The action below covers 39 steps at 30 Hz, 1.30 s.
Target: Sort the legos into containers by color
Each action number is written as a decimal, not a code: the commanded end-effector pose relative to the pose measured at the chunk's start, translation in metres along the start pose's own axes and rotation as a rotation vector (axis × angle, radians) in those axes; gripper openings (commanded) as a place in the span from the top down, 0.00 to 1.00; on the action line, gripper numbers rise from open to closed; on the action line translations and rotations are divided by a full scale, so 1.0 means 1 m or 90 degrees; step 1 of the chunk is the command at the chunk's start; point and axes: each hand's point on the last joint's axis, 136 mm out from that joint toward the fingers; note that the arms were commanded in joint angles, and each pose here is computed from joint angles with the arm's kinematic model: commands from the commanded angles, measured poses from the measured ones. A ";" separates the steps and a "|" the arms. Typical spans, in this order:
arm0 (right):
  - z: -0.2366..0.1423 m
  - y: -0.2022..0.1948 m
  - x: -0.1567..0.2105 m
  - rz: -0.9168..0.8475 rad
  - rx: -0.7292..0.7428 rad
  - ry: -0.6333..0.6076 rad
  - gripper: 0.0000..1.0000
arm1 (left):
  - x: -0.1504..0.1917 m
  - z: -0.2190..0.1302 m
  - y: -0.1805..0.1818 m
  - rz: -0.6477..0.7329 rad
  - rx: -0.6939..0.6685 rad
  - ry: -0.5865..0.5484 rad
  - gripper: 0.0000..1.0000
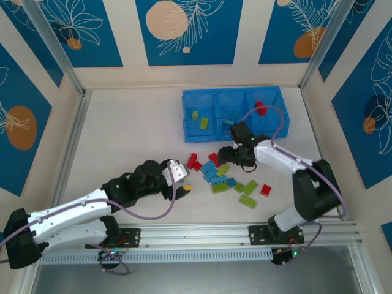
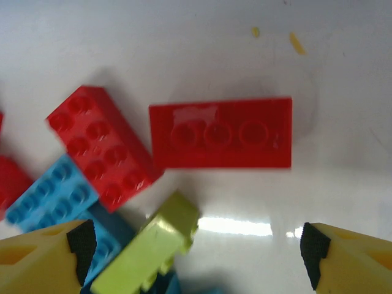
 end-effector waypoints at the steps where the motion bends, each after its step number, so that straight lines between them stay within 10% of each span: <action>1: 0.009 0.005 -0.017 -0.031 0.006 -0.005 0.10 | 0.004 0.004 0.000 0.046 -0.016 -0.029 0.10; 10: 0.038 -0.009 -0.020 -0.009 0.069 0.021 0.15 | 0.015 0.003 0.001 0.035 -0.033 -0.032 0.00; 22: 0.035 -0.023 -0.023 0.001 0.117 0.001 0.45 | 0.017 -0.001 0.005 0.030 -0.049 -0.037 0.00; 34: -0.130 -0.030 -0.059 0.162 -0.079 -0.359 0.55 | 0.007 -0.022 0.011 0.020 -0.082 -0.113 0.00; 39: -0.147 -0.078 -0.114 0.278 -0.097 -0.384 0.55 | 0.006 -0.027 0.014 0.015 -0.096 -0.127 0.00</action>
Point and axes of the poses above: each hand's point on the last joint's axis, 136 mm out from that joint toward the fingers, its own z axis out along the fingers, its own y axis along the line the jaws close on, x = y × z, and after that the axes turned 5 degrees about z, right-handed
